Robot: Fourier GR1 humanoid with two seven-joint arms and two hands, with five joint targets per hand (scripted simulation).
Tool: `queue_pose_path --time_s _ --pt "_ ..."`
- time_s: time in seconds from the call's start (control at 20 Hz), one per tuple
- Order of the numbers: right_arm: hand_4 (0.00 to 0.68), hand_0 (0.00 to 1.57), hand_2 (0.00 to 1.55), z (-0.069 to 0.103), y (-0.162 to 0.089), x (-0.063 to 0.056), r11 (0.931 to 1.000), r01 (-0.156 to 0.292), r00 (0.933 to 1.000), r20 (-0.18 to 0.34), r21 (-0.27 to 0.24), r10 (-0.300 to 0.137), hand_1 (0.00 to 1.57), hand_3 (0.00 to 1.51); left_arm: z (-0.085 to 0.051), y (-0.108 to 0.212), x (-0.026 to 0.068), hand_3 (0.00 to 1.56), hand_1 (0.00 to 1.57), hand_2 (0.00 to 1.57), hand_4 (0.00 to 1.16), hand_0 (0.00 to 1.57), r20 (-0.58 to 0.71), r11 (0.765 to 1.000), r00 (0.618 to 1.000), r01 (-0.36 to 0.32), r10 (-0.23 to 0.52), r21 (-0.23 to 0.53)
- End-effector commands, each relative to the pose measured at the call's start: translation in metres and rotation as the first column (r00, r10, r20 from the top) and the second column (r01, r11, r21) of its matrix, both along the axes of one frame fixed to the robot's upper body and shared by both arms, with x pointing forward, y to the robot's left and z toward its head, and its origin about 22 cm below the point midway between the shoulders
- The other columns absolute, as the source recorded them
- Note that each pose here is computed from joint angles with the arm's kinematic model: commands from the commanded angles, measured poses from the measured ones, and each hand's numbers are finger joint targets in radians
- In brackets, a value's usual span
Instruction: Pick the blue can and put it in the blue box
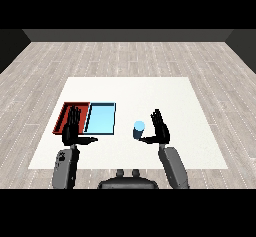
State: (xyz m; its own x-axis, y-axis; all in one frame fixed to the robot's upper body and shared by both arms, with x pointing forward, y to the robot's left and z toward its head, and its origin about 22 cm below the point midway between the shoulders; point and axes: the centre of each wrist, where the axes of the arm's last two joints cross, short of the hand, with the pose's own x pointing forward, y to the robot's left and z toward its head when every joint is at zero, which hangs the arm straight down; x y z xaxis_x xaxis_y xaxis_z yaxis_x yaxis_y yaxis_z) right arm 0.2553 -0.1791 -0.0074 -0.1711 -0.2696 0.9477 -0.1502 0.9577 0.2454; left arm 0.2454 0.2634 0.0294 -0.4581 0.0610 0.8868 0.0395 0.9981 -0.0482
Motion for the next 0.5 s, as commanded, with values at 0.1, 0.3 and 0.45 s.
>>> queue_pose_path --time_s 0.1,0.3,0.45 --pt "0.000 0.00 0.00 -0.021 0.012 -0.016 0.9993 -0.010 0.9995 -0.031 0.036 0.011 0.00 0.00 -0.016 -0.009 0.0136 0.00 0.00 0.00 0.00 0.00 0.001 1.000 1.000 0.018 -0.018 -0.001" --pt "0.000 0.00 0.00 -0.020 0.004 0.007 0.9990 -0.008 0.9980 -0.062 0.043 0.010 0.00 0.00 -0.007 0.001 0.0013 0.00 0.00 0.00 0.00 0.00 -0.005 1.000 1.000 0.011 -0.011 -0.016" --pt "0.000 0.00 0.00 -0.032 0.029 0.016 0.9995 0.009 0.9987 -0.051 0.029 -0.008 0.00 0.00 0.008 0.007 -0.0070 0.00 0.00 0.00 0.00 0.00 0.009 1.000 1.000 -0.003 0.003 0.004"
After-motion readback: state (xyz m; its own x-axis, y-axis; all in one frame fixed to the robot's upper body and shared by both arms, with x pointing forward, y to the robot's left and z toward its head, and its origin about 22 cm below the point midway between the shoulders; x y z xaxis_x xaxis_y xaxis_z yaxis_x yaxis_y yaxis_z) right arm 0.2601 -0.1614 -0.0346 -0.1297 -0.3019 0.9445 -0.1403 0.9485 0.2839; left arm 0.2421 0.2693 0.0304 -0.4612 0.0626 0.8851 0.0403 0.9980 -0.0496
